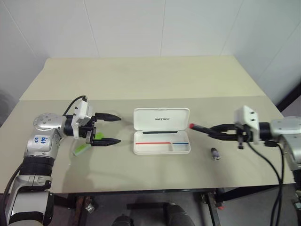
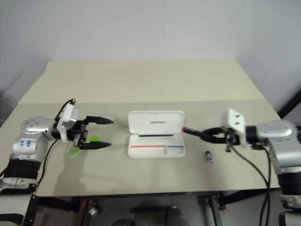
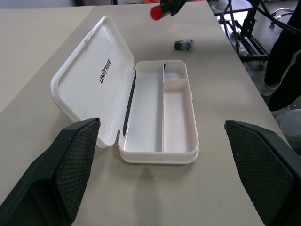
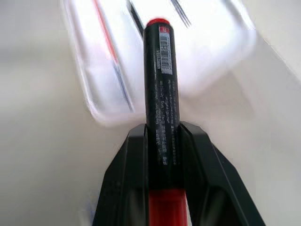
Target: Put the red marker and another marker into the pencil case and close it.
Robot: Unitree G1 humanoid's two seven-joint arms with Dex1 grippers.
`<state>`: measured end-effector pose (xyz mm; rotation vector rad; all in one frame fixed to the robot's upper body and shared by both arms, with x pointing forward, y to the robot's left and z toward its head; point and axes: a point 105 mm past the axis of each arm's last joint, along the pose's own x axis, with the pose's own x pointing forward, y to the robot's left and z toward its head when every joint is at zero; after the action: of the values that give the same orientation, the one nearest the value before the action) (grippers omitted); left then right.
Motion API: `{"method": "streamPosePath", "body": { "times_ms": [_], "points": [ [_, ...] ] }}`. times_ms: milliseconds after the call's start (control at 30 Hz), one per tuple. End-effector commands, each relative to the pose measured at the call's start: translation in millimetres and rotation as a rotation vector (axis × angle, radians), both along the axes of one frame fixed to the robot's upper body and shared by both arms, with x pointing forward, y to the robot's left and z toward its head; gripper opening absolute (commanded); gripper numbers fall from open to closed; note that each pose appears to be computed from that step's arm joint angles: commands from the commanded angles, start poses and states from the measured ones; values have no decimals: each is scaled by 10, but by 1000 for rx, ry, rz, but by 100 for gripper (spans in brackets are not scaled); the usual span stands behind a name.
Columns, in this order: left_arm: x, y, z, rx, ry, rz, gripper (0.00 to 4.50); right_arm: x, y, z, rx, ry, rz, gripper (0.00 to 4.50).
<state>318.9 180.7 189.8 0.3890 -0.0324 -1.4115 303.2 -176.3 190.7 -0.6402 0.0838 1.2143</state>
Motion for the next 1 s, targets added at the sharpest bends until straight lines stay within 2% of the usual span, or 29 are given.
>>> {"method": "streamPosePath", "body": {
  "times_ms": [33,267,467,833,867,1000],
  "points": [
    [-1,-23,54,9,-32,-13,450,-55,277,-20,-20,-35,56,58],
    [-14,-52,40,-1,-33,-8,450,151,558,-157,-90,-135,124,58],
    [-65,-64,17,-8,-35,6,450,430,798,-129,-93,-240,140,58],
    [-126,-150,-6,-25,-40,3,450,485,888,-321,-131,-213,232,58],
    [-125,-153,-10,-28,-40,6,450,492,885,-319,-131,-219,230,129],
    [-119,-178,-24,-39,-42,14,450,501,855,-306,-120,-220,217,260]
  ]
}}
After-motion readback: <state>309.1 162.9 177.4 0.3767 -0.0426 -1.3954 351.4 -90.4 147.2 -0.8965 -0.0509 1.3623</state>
